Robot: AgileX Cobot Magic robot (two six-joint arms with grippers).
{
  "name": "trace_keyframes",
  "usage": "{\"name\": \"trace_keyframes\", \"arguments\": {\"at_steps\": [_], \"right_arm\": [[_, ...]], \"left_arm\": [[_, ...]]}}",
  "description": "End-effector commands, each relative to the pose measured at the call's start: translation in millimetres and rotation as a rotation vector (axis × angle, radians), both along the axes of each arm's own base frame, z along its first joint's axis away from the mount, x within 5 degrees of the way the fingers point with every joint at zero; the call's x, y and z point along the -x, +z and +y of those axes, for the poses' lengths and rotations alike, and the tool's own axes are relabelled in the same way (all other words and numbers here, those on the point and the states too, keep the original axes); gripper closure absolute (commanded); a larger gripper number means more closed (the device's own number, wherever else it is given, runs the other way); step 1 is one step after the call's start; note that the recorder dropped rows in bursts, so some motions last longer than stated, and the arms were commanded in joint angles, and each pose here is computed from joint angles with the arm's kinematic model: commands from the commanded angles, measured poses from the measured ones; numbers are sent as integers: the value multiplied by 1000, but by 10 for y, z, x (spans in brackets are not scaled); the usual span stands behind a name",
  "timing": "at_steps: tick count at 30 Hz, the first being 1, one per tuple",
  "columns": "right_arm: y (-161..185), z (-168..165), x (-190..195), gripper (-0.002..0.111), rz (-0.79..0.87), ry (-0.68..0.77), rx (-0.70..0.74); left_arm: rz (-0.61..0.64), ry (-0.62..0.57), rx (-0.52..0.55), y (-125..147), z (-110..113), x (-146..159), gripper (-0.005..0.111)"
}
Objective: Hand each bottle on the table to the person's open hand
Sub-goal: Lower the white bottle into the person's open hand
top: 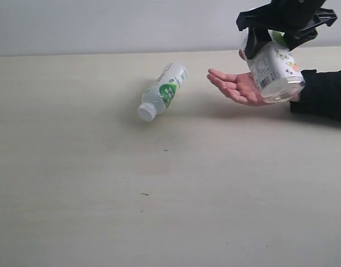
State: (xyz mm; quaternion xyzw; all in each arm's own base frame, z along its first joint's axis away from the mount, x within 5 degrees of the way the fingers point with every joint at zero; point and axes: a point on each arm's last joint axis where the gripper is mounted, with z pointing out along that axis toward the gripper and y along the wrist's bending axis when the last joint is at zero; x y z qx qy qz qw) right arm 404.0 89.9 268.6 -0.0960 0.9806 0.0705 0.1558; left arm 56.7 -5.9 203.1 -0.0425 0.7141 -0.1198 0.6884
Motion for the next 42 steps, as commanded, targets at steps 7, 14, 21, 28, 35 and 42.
{"name": "trace_keyframes", "arguments": {"at_steps": [7, 14, 21, 28, 35, 42], "right_arm": [[-250, 44, -380, 108, 57, -11, 15], [-441, 41, -460, 108, 101, -39, 36], [-557, 54, -535, 108, 77, -68, 25], [-592, 38, -577, 108, 48, -86, 39], [-589, 37, -588, 57, 39, -106, 35], [-586, 37, -599, 36, 25, -106, 34]], "left_arm": [[-12, 1, -4, 11, 1, 5, 106], [-12, 1, -4, 11, 1, 5, 106], [-12, 1, -4, 11, 1, 5, 106], [-12, 1, -4, 11, 1, 5, 106], [-12, 1, -4, 11, 1, 5, 106], [-12, 1, -4, 11, 1, 5, 106]]}}
